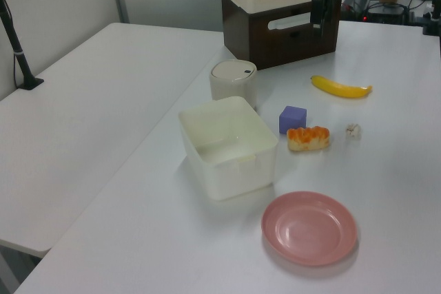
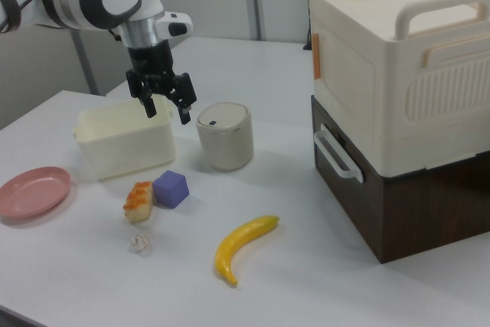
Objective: Open the trash can
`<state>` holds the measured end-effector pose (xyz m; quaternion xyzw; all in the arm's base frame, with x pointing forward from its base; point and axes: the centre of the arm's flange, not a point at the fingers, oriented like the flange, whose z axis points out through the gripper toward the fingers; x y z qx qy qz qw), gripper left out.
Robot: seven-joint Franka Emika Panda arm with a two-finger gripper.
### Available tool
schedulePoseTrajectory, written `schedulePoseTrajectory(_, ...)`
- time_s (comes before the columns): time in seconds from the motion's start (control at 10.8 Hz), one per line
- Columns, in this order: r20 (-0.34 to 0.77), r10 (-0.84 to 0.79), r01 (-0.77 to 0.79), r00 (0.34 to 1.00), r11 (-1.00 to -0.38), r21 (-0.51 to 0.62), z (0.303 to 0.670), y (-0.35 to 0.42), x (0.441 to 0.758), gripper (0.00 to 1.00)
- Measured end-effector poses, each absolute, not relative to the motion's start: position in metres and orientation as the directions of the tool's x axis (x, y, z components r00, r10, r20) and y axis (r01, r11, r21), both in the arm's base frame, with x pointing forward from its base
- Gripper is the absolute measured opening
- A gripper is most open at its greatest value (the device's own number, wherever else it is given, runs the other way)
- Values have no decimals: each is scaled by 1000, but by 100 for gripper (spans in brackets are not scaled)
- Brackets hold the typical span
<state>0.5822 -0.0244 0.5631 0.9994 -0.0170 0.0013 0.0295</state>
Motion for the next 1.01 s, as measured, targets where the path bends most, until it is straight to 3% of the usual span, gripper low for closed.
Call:
schedulePoseTrajectory(0.46, 1, -1, -2, 1000, -998, 59, 563, -23, 582, 100)
schedulePoseTrajectory(0.92, -28, 13, 14, 1000, -999, 29, 548, -15, 581, 93)
schedulePoseTrajectory(1.01, -28, 12, 13, 1000, -1000, 22, 548, -15, 581, 87)
